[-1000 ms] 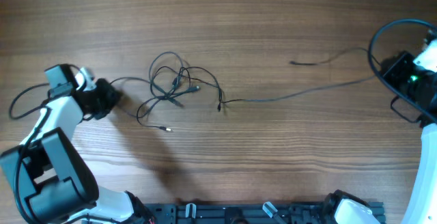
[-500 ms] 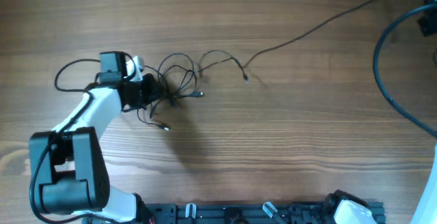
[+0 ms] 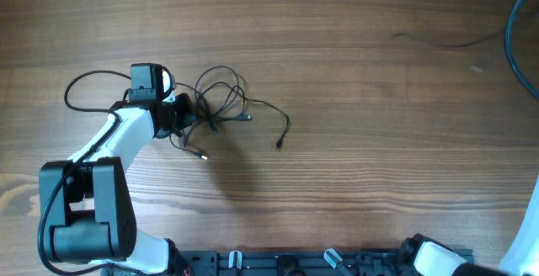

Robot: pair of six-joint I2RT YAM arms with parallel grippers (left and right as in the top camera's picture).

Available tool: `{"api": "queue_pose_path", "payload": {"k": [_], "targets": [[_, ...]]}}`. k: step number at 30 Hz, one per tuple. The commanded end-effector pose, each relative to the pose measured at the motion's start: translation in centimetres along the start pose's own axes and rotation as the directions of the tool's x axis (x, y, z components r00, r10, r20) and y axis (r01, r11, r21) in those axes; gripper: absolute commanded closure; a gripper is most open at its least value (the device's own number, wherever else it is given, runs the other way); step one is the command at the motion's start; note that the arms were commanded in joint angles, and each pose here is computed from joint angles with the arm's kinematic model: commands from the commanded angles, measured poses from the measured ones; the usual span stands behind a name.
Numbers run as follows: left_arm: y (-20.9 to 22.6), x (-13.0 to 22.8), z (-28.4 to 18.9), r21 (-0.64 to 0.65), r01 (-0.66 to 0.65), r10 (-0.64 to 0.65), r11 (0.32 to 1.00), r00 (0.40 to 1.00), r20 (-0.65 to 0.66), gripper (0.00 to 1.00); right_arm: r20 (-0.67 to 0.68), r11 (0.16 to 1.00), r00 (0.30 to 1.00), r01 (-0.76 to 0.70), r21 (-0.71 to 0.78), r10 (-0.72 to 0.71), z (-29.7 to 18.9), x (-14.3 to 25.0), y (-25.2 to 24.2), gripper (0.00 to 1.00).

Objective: Untangle cables
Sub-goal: 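Hold the cable pile with the left gripper while the right arm withdraws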

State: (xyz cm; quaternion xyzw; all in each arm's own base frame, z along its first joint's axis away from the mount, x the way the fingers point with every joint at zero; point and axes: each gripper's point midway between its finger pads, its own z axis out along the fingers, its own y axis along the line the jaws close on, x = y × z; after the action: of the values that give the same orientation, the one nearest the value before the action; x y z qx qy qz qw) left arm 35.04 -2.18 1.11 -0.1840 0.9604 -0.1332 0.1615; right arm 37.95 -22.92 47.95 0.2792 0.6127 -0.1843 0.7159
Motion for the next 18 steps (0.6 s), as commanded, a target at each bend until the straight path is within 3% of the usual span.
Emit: {"api": "queue_pose_path", "payload": {"k": [1, 5, 8, 12, 14, 18], "targets": [[0.7, 0.0, 0.3, -0.031, -0.005, 0.005, 1.000, 1.000, -0.001, 0.95, 0.018, 0.977, 0.984, 0.171, 0.124, -0.175, 1.6, 0.4, -1.8, 0.96], [0.7, 0.0, 0.3, -0.031, -0.005, 0.005, 1.000, 1.000, -0.001, 0.94, 0.095, 0.980, 0.980, 0.162, 0.116, -0.173, 2.3, -0.9, -1.3, 0.96], [0.7, 0.0, 0.3, -0.031, -0.005, 0.005, 1.000, 1.000, -0.001, 0.94, 0.136, 0.967, 0.958, 0.250, 0.041, -0.254, 3.3, -0.7, 0.4, 0.96], [0.7, 0.0, 0.3, -0.031, -0.005, 0.005, 1.000, 1.000, 0.000, 0.93, 0.059, 0.968, 0.967, 0.247, 0.054, -0.250, 5.1, 2.5, -0.1, 0.96], [0.7, 0.0, 0.3, -0.031, -0.005, 0.005, 1.000, 1.000, -0.001, 0.92, -0.025, 0.966, 0.973, 0.232, 0.115, -0.231, 6.1, 5.4, -1.5, 0.96], [0.7, 0.0, 0.3, -0.031, -0.005, 0.005, 1.000, 1.000, -0.001, 0.90, -0.167, 0.906, 0.977, 0.184, 0.382, -0.129, 6.6, 10.5, -7.4, 0.96]]}}
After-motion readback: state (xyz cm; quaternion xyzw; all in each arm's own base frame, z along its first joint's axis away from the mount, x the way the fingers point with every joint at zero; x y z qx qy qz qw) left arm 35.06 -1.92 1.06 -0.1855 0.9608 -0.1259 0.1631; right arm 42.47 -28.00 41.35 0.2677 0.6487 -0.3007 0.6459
